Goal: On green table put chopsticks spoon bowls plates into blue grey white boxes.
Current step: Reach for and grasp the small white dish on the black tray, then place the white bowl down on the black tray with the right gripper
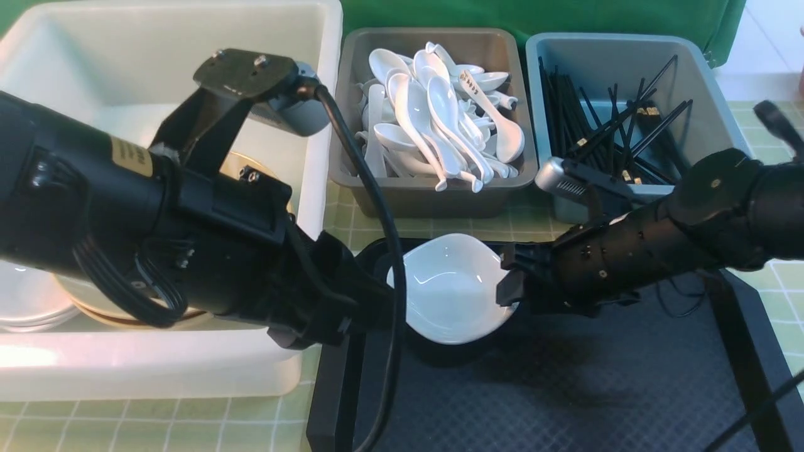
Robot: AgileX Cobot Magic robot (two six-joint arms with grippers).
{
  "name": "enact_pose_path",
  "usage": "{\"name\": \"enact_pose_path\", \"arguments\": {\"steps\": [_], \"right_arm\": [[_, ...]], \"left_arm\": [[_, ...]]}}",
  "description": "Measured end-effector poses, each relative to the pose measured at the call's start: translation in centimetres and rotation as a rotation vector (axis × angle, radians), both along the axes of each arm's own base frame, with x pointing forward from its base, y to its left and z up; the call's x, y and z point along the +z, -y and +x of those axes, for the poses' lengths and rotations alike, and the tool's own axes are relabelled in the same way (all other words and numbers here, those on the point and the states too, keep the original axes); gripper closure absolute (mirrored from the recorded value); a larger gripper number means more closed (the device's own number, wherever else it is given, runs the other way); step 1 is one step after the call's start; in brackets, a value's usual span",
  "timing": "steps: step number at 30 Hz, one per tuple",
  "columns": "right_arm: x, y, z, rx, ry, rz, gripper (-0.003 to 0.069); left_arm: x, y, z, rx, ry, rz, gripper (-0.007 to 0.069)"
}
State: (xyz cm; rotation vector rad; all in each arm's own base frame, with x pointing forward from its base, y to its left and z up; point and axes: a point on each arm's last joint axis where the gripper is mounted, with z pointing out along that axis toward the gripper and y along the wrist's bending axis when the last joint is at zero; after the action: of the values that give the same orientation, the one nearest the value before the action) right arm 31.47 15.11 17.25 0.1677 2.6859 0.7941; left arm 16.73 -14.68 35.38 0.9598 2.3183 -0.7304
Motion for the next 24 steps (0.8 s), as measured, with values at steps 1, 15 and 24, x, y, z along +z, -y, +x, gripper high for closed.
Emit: {"name": "enact_pose_path", "arguments": {"steps": [1,15,24], "right_arm": [[-0.1,-0.1,0.1,0.004,0.001,0.001,0.0288],[-1.7,0.0,1.1,0.049,0.01,-0.025,0.0503],[2.8,2.6,-1.2,0.176,0.085,-0.003,0.0602]], "left_arm": [[0.0,0.0,0.0,0.0,0.0,0.0,0.0341],[-0.7,0.0,-0.1,0.005,-0.025,0.009,0.0341],[-0.7,0.0,-0.1,0.031,-0.048,0.0,0.0341]]}}
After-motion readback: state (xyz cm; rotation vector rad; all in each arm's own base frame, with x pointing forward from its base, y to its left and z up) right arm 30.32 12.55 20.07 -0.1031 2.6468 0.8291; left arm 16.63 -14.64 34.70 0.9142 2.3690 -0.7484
